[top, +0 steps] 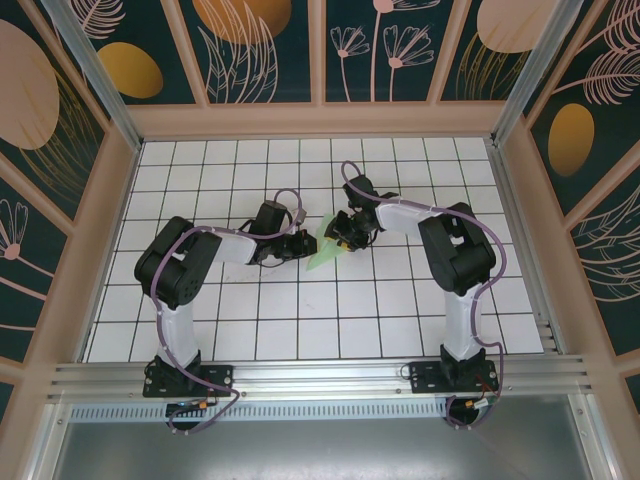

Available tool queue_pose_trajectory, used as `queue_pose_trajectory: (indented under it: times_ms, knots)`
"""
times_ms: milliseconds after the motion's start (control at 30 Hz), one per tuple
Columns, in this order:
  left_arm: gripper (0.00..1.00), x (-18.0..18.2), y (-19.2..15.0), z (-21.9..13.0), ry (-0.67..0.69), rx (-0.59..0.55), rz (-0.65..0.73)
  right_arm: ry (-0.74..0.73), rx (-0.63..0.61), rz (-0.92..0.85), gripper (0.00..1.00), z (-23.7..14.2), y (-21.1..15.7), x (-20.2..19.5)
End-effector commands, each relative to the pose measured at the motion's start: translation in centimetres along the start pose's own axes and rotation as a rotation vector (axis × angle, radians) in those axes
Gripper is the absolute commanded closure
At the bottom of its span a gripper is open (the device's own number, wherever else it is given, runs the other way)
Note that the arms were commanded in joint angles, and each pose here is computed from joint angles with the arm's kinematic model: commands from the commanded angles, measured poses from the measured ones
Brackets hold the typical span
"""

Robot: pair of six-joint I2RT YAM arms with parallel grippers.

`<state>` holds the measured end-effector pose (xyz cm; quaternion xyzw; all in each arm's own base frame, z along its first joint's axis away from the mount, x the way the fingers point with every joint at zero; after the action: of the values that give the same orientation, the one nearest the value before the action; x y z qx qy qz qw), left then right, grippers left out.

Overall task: Fold a paper plane with a square sheet of paper (pick it up from the middle)
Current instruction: Fourth fold the wing at the center of the table.

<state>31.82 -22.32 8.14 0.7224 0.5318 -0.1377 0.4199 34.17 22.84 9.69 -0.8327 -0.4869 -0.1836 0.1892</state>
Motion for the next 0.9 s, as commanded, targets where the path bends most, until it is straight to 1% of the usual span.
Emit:
queue_pose_trajectory:
  times_ms: [0,100,167,267,333,533,767,867]
  knots:
    - [0.89,0.2,-0.1,0.4,0.011,0.024,0.017,-0.283,0.0,0.089,0.57,4.1,-0.3,-7.1]
    - [0.89,0.1,-0.2,0.4,0.008,0.029,0.019,-0.231,-0.013,0.074,0.51,3.4,-0.4,-6.6]
    - [0.89,0.1,-0.1,0.4,0.003,0.026,0.025,-0.217,-0.021,0.072,0.46,3.1,-0.3,-6.5]
    - [0.89,0.0,-0.1,0.3,0.0,0.027,0.029,-0.236,-0.03,0.078,0.37,3.2,-0.3,-6.6]
    - [0.88,-0.1,0.0,0.3,-0.005,0.022,0.031,-0.28,-0.041,0.088,0.35,3.3,-0.2,-6.7]
    - [0.88,-0.4,0.2,0.1,-0.018,0.017,0.043,-0.419,-0.066,0.131,0.33,4.0,0.0,-7.6]
    - [0.87,-0.9,0.3,-0.4,-0.049,-0.007,0.054,-0.493,-0.063,0.18,0.3,4.6,-0.3,-7.9]
    - [0.87,-1.4,0.5,-0.9,-0.057,-0.031,0.067,-0.527,-0.064,0.196,0.33,4.9,-0.2,-7.8]
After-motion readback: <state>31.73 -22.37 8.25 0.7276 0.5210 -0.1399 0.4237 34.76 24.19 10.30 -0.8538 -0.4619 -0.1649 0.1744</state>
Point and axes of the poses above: each hand's point on the last joint's axis, 136 mm out from that joint toward the fingers, its own z axis out along the fingers, its own x axis along the line the jaws close on, y = z × x, the point moved 10 cm from there along -z, back along the fingers, and after that the axes turned 13 degrees about z, right-handed, at the moved point
